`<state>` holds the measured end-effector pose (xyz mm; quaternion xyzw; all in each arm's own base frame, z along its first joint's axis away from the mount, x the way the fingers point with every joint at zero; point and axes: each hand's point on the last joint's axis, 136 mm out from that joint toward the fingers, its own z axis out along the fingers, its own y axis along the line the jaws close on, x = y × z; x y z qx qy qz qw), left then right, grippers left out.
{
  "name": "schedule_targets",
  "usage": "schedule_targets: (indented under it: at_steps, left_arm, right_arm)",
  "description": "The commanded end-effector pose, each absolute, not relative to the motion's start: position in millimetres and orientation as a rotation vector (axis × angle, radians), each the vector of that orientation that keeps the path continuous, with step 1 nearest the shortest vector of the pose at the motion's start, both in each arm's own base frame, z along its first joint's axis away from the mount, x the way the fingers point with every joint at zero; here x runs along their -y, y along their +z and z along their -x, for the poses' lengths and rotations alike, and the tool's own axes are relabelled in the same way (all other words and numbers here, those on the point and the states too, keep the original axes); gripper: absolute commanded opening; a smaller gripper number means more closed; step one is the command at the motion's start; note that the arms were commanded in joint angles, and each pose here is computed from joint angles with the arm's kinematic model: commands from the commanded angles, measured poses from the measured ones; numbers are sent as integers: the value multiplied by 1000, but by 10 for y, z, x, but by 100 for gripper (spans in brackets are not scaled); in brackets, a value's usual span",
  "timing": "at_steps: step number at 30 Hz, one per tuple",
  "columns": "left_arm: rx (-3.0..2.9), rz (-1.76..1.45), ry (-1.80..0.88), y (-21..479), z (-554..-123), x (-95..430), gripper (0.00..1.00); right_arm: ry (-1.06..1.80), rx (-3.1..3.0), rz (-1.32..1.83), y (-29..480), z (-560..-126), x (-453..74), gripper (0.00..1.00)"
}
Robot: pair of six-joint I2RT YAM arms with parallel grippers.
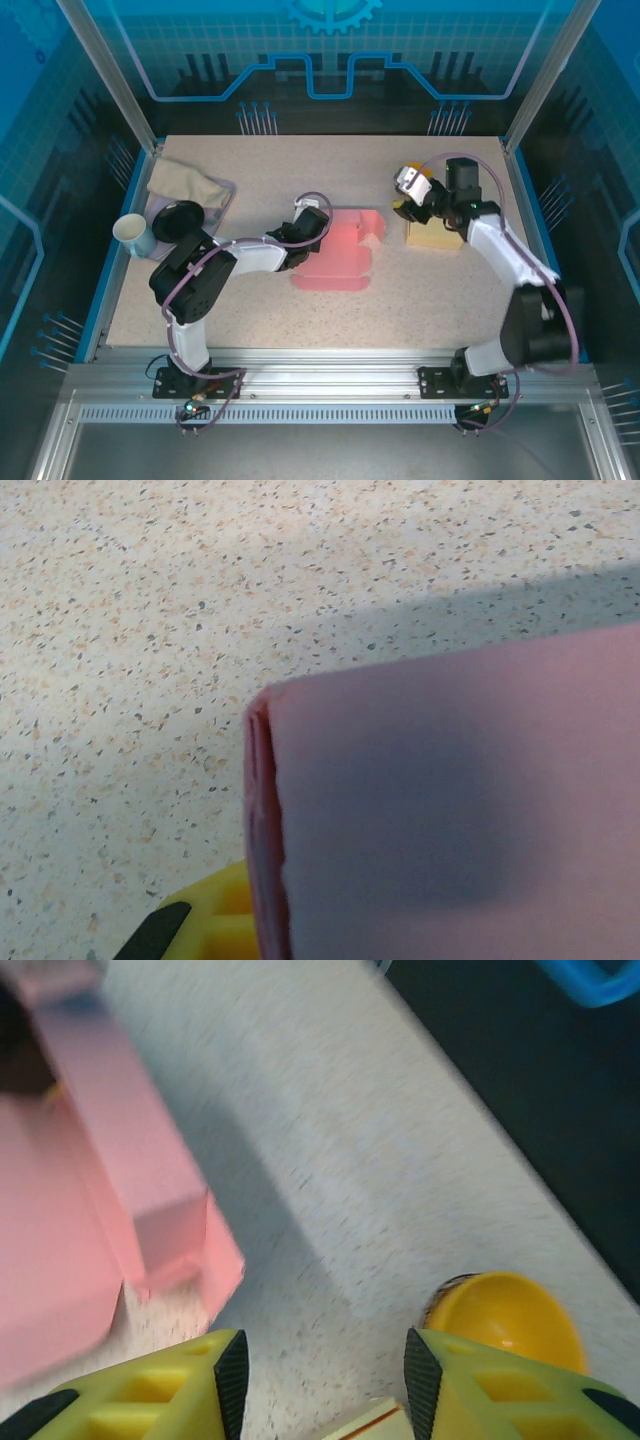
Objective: Fold the paper box
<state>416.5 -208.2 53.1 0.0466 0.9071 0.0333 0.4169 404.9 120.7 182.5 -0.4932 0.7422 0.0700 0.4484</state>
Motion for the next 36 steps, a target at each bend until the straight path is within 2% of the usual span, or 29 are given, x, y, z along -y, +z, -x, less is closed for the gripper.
schedule_targets:
  at_steps: [1, 7, 12, 36]
  left_arm:
    - [-2303, -209, 89, 440, -4094, 2084, 0]
    - [-2297, -219, 78, 425, -4098, 2100, 0]
    - [-2294, -232, 78, 435, -4104, 2113, 0]
    - [-2311, -207, 68, 454, -4120, 2136, 0]
  right_arm:
    - [284, -1761, 1511, 1490, -3943, -1247, 46]
    - [266, -1881, 1591, 983, -4095, -1213, 46]
    - [193, -1893, 1745, 718, -4047, -1306, 46]
    - [325, -1839, 1777, 800, -3906, -1833, 44]
